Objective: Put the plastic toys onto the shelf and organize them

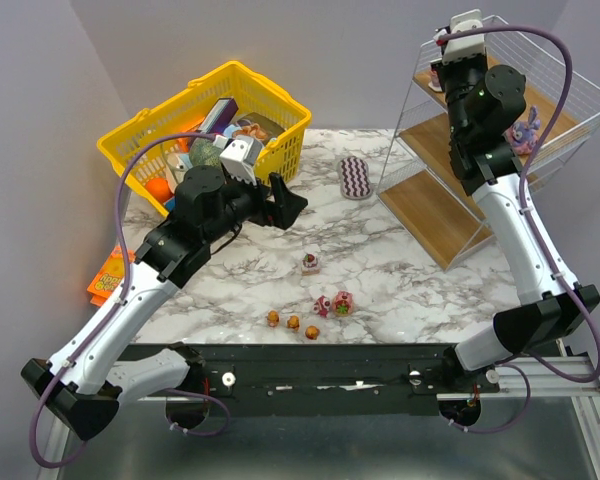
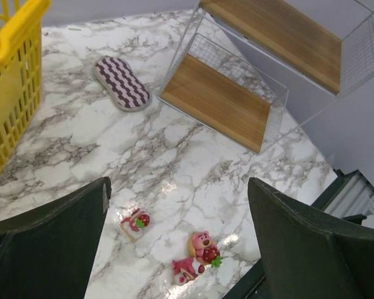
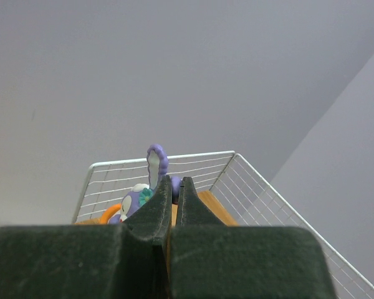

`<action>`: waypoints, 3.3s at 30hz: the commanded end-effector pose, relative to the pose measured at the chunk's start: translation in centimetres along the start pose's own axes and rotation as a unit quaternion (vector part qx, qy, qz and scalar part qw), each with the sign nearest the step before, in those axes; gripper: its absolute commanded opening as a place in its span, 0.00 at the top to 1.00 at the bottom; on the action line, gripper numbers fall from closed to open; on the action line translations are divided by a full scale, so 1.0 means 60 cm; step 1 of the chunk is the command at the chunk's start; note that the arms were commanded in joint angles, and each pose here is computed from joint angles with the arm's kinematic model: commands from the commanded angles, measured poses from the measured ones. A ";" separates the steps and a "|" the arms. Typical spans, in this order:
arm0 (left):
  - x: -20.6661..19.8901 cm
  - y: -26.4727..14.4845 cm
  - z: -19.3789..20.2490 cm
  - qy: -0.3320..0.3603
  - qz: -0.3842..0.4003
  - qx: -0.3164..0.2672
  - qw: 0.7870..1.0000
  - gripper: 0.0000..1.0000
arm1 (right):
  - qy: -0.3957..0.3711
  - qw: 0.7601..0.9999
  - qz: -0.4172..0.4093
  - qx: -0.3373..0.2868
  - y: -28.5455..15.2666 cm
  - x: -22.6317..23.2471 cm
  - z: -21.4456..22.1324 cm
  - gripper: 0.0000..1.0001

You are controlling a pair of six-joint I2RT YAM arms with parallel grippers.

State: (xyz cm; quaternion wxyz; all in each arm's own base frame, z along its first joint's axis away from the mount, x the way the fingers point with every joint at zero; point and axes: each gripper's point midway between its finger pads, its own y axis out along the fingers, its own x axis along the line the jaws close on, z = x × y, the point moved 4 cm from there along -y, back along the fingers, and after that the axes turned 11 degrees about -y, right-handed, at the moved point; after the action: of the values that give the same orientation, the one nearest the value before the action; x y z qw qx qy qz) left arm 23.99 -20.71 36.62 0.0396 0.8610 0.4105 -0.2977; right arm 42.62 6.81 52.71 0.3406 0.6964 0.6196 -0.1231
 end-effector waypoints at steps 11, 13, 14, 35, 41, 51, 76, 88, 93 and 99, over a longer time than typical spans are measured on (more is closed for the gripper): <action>-0.004 0.010 0.006 -0.018 0.037 0.022 0.999 0.01 | -0.022 0.997 0.055 -0.055 0.001 -0.013 0.013 0.99; -0.002 0.012 0.007 -0.019 0.036 0.024 0.999 0.01 | -0.021 0.996 0.060 -0.055 0.002 -0.015 0.016 0.99; -0.002 0.012 0.007 -0.018 0.038 0.025 0.999 0.01 | -0.022 0.996 0.061 -0.054 0.002 -0.016 0.019 0.99; 0.002 0.021 0.009 -0.032 0.052 0.033 0.998 0.01 | -0.001 0.997 0.060 -0.051 0.005 -0.024 0.024 0.71; 0.003 0.020 0.009 -0.034 0.054 0.035 0.997 0.01 | 0.006 0.997 0.059 -0.056 0.004 -0.027 0.016 0.48; -0.002 0.014 0.004 -0.037 0.070 0.028 0.996 0.01 | 0.031 0.995 0.062 -0.075 -0.004 -0.048 -0.013 0.31; 0.020 -0.005 0.020 -0.023 0.052 0.010 0.998 0.01 | 0.241 0.921 -0.298 -0.074 -0.249 0.001 -0.122 0.00; 0.065 0.002 0.061 -0.032 -0.002 0.024 0.999 0.01 | 0.298 0.809 -0.504 -0.038 -0.436 0.180 -0.031 0.00; 0.088 0.008 0.082 -0.040 -0.033 0.041 0.998 0.01 | 0.298 0.787 -0.540 0.006 -0.474 0.287 0.003 0.00; 0.105 0.008 0.096 -0.049 -0.057 0.048 0.996 0.01 | 0.277 0.785 -0.545 0.098 -0.507 0.399 0.059 0.09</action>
State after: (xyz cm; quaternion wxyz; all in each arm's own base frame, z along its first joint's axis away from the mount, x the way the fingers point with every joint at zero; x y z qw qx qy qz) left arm 24.26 -19.24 29.29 0.0060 0.8364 0.4152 -0.3578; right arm 18.32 22.19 27.67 -0.0356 0.2189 0.9643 -0.1447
